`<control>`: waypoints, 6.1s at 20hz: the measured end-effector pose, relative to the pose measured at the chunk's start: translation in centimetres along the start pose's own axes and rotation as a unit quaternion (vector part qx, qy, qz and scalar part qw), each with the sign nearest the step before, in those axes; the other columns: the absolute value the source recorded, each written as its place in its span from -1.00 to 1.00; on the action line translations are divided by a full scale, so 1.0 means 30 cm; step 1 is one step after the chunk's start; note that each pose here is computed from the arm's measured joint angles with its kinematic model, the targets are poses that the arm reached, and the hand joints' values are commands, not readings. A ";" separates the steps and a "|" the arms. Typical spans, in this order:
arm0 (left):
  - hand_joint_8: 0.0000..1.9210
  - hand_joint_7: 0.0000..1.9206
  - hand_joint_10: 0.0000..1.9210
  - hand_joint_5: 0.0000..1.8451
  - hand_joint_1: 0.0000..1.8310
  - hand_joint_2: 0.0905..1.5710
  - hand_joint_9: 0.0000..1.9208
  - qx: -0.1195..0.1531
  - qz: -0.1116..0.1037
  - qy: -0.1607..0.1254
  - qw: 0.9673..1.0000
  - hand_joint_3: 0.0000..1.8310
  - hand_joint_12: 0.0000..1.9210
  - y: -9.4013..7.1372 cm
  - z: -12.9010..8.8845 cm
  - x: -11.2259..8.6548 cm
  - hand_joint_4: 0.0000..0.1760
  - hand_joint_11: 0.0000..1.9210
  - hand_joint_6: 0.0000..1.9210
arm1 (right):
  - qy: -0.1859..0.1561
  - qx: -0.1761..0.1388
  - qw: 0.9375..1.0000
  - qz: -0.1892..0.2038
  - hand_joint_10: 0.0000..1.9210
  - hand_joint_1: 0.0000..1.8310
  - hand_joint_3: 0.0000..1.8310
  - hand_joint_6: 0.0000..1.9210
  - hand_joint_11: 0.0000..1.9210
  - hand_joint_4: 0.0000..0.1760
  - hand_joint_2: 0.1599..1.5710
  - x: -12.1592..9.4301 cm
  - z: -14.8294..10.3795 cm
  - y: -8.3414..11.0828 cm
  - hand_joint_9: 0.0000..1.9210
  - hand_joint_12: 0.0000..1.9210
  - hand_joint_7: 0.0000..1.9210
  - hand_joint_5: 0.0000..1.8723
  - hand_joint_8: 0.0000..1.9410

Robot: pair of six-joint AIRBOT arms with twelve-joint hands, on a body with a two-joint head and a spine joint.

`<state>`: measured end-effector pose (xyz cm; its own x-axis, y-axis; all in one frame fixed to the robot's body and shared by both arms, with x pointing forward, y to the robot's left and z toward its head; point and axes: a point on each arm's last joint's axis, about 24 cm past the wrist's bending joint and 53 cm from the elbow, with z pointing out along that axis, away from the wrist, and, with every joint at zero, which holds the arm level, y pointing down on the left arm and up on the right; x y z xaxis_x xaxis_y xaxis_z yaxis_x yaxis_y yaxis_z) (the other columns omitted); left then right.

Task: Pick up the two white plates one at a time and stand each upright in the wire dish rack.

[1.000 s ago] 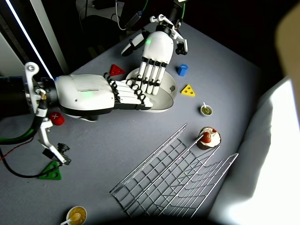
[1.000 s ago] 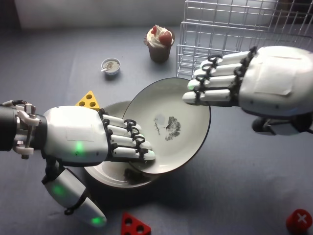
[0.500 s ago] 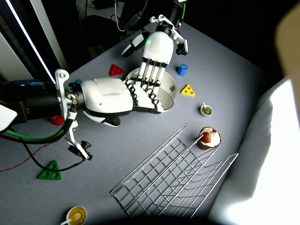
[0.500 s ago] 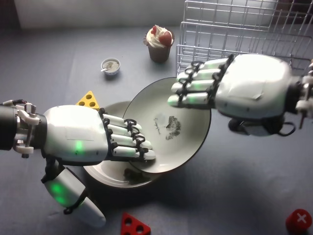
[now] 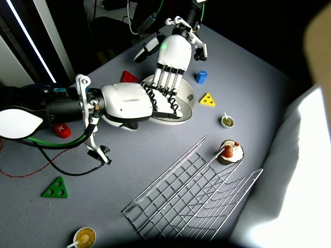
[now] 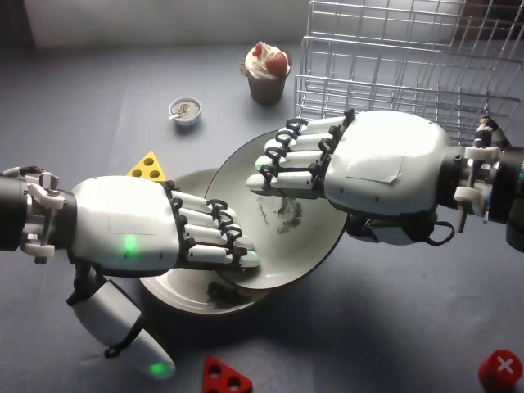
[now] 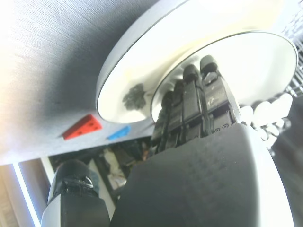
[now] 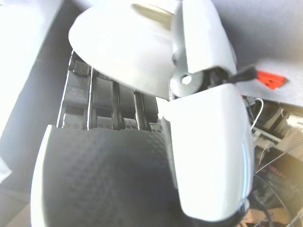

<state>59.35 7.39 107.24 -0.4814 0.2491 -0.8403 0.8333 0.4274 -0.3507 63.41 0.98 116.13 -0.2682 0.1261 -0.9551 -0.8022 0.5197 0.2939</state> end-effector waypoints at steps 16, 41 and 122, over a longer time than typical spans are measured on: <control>-1.00 -0.84 -1.00 -0.88 -1.00 0.11 -0.83 0.000 -0.009 -0.003 1.000 -1.00 -0.99 0.004 -0.005 0.000 -1.00 -0.83 -1.00 | -0.023 -0.032 0.999 -0.009 -0.28 0.64 -1.00 -0.04 0.15 -1.00 0.23 -0.006 0.012 0.049 0.15 0.19 0.16 0.10 -0.46; -0.99 -0.83 -1.00 -0.87 -1.00 0.10 -0.81 -0.026 -0.005 -0.122 0.992 -1.00 -0.99 0.076 -0.237 -0.314 -1.00 -0.82 -0.99 | -0.112 0.046 0.941 0.316 -0.17 0.63 -1.00 0.04 0.09 -1.00 0.27 -0.459 -0.121 -0.117 0.09 0.32 0.13 0.02 -0.42; -1.00 -0.83 -0.99 -0.86 -1.00 0.15 -0.82 0.112 0.044 -0.051 0.991 -1.00 -0.99 -0.054 -0.375 -0.175 -1.00 -0.81 -1.00 | -0.246 0.199 0.784 0.533 -0.31 0.64 -1.00 -0.06 0.00 -1.00 0.26 -0.573 -0.260 -0.764 0.22 0.44 0.12 0.04 -0.41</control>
<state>57.47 15.16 116.86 -0.3834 0.1824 -0.9054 0.9159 0.2011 -0.3474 82.26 -19.69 126.11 -0.3558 0.9290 -0.1014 -0.0044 0.1068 0.9943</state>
